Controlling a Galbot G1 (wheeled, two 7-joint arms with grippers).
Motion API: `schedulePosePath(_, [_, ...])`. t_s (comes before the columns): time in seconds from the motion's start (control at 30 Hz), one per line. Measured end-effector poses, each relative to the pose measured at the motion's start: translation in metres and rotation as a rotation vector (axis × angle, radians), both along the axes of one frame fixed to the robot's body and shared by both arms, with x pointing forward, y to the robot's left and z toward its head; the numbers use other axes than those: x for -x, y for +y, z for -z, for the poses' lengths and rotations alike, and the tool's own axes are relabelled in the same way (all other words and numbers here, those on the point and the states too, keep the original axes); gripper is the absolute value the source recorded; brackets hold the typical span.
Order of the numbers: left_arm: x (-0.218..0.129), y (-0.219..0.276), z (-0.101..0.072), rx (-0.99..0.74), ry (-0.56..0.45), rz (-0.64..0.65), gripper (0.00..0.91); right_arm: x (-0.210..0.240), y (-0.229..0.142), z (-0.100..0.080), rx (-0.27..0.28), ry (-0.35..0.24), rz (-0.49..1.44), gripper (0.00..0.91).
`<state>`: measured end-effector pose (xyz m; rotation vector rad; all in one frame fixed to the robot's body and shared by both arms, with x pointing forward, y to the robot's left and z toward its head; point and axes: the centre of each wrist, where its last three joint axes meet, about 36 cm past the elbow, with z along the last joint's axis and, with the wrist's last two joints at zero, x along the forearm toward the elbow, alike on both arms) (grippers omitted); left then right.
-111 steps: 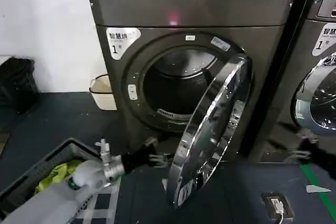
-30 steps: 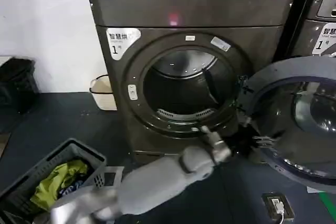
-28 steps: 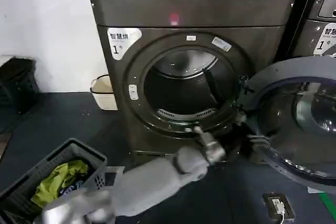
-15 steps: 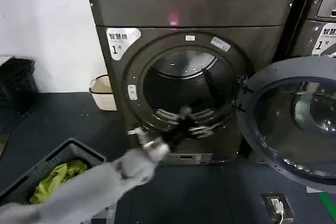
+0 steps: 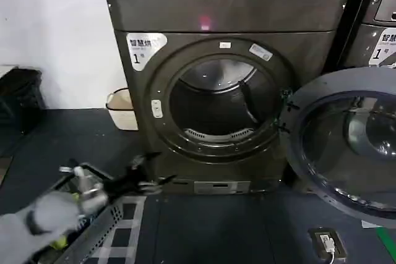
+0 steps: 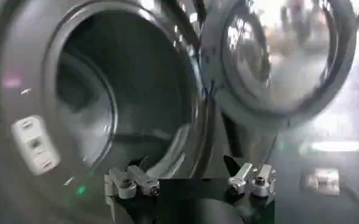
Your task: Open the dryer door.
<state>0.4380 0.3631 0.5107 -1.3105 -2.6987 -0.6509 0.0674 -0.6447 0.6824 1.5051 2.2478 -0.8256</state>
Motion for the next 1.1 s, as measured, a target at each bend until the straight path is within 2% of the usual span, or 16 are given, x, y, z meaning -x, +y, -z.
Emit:
schedulePosePath(0.23, [0.019, 0.082, -0.015, -0.378, 0.083, -0.030, 0.907, 0.006, 0.000, -0.010, 0.020, -0.027, 0.034, 0.907])
schedulePosePath(0.4, [0.033, 0.123, -0.036, -0.616, 0.139, -0.034, 0.907, 0.003, -0.001, -0.003, 0.007, -0.036, 0.031, 0.907])
schedulePosePath(0.6, [0.042, 0.161, -0.059, -0.827, 0.160, 0.016, 0.907, 0.003, -0.003, 0.004, -0.007, -0.034, 0.031, 0.907])
schedulePosePath(0.93, [0.043, 0.204, -0.088, -1.005, 0.189, 0.102, 0.907, -0.003, -0.005, 0.006, -0.008, -0.031, 0.014, 0.907])
schedulePosePath(1.1, [0.043, 0.216, -0.095, -1.040, 0.202, 0.116, 0.907, -0.003, -0.008, 0.006, -0.005, -0.028, 0.013, 0.907])
